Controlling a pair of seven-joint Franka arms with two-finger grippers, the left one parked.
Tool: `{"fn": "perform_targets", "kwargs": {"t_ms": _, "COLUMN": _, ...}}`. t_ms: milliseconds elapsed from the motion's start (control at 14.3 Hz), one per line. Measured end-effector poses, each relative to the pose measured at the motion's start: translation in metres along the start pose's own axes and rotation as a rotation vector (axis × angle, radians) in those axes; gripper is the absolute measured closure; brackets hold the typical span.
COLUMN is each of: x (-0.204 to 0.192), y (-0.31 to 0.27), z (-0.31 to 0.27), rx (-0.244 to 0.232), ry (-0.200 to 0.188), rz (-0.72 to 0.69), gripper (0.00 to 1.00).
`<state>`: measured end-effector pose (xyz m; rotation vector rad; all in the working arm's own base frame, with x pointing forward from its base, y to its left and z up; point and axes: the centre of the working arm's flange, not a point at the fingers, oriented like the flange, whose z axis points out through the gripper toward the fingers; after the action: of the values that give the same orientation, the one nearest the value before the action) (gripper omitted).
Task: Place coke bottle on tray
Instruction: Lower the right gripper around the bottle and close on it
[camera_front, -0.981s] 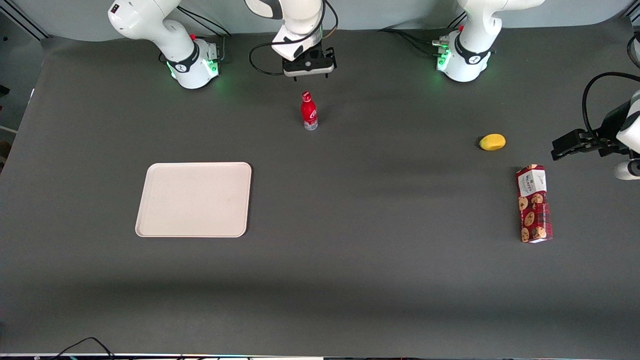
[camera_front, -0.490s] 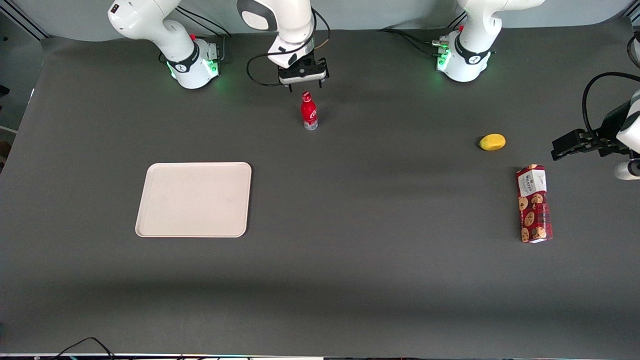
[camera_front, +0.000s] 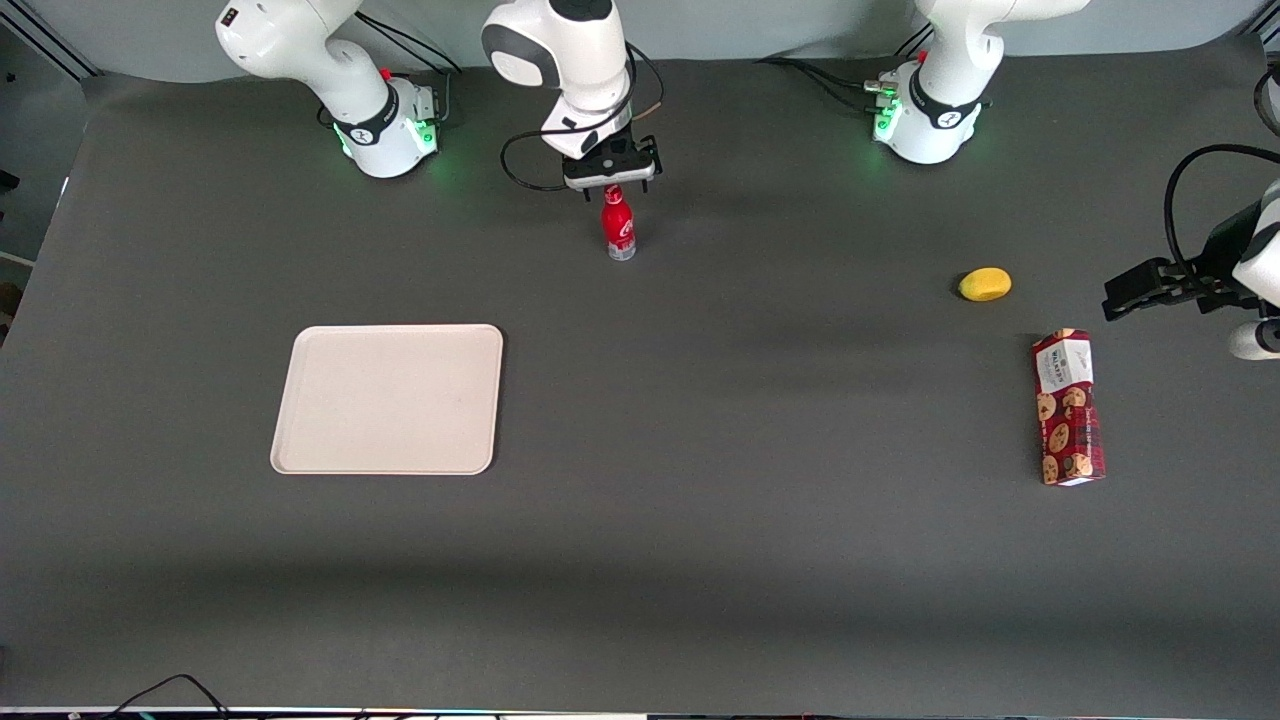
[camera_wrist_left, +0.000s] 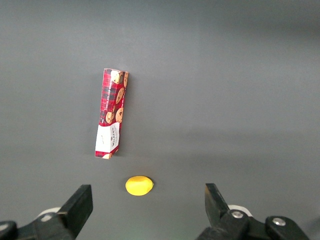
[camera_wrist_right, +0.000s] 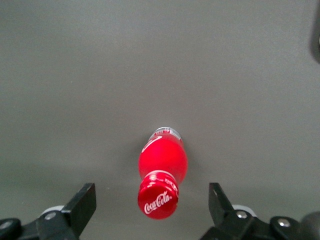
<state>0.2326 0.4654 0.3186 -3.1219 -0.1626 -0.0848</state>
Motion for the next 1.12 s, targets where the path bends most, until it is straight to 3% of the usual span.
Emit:
{"fn": "perform_targets", "kwargs": {"t_ms": 701, "x": 0.017, "y": 0.005, "z": 0.017, "rx": -0.009, "ry": -0.011, "rz": 0.033, "gripper": 0.0}}
{"fn": "perform_targets", "kwargs": {"t_ms": 771, "x": 0.017, "y": 0.005, "z": 0.017, "rx": -0.008, "ry": -0.011, "rz": 0.033, "gripper": 0.03}}
{"fn": "perform_targets", "kwargs": {"t_ms": 841, "x": 0.017, "y": 0.005, "z": 0.017, "rx": -0.008, "ry": -0.011, "rz": 0.033, "gripper": 0.12}}
{"fn": "perform_targets", "kwargs": {"t_ms": 981, "x": 0.017, "y": 0.005, "z": 0.017, "rx": -0.008, "ry": -0.011, "rz": 0.032, "gripper": 0.16}}
{"fn": "perform_targets", "kwargs": {"t_ms": 1051, "x": 0.017, "y": 0.004, "z": 0.017, "rx": -0.008, "ry": -0.011, "rz": 0.033, "gripper": 0.26}}
{"fn": "perform_targets", "kwargs": {"t_ms": 1121, "x": 0.017, "y": 0.004, "z": 0.017, "rx": -0.008, "ry": -0.011, "rz": 0.033, "gripper": 0.26}}
